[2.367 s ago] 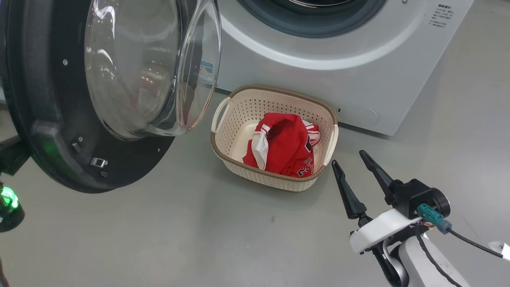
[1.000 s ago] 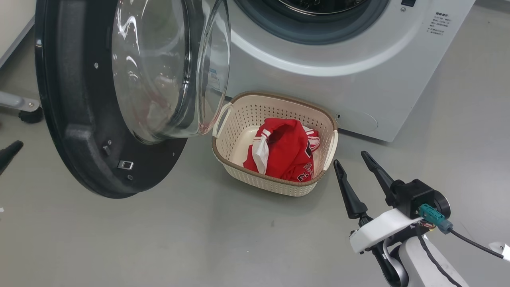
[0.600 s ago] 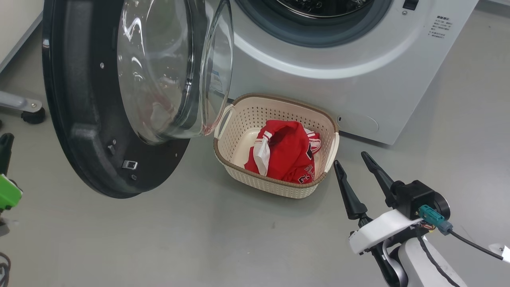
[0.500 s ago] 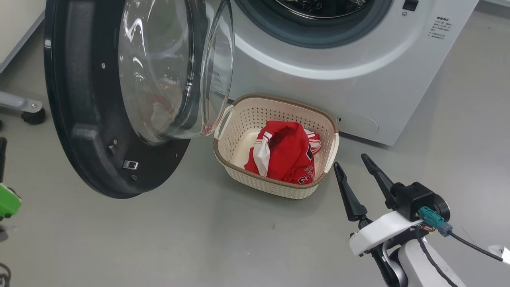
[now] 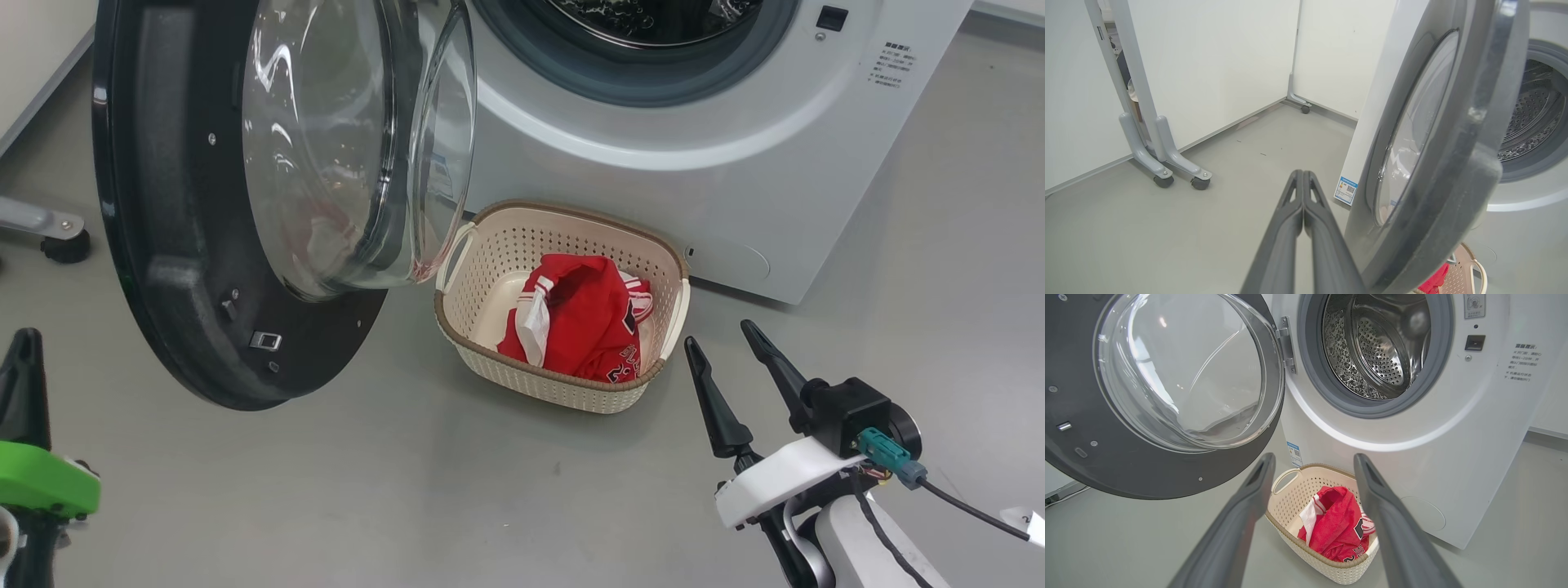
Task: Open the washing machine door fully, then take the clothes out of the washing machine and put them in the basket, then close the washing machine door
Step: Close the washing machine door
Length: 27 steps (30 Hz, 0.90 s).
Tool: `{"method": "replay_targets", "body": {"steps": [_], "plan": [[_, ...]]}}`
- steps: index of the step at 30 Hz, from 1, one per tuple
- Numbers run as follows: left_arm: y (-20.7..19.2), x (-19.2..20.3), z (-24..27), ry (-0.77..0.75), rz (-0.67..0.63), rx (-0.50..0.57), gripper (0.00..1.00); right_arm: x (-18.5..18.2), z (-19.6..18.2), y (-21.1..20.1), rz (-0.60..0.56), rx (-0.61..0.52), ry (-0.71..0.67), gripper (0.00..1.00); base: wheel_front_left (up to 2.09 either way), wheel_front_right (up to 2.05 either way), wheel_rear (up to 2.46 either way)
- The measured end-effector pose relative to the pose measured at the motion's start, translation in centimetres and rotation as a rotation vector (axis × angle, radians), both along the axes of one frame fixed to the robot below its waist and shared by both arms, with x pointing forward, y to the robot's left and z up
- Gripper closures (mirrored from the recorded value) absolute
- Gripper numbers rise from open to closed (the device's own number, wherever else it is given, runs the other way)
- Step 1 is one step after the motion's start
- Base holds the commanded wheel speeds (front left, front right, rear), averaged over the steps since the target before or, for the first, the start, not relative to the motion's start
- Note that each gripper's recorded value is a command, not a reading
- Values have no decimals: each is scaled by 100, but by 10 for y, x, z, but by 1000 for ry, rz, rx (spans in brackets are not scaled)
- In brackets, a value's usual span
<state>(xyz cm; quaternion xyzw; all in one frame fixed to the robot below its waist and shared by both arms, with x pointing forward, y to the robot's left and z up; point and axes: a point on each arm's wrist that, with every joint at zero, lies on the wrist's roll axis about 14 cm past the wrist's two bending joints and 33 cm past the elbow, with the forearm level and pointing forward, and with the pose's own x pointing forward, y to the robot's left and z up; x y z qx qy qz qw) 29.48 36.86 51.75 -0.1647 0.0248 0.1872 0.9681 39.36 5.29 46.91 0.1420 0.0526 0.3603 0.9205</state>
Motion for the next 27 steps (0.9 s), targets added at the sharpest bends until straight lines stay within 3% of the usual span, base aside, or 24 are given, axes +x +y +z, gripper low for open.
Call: {"method": "replay_targets", "body": {"steps": [2, 5, 6, 27], "plan": [[-5, -2, -4, 2, -8, 7, 100, -1, 0, 0, 0, 2, 0, 0, 0, 0, 0], [-7, -7, -11, 5, -2, 12, 12, -1, 2, 1, 0, 5, -3, 0, 0, 0, 0], [-8, -8, -15, 12, -2, 4, 0, -1, 3, 1, 0, 6, -4, 0, 0, 0, 0], [-9, -15, -22, -20, 0, 55, 0, -4, 1, 1, -3, 9, 5, 0, 0, 0, 0]]}}
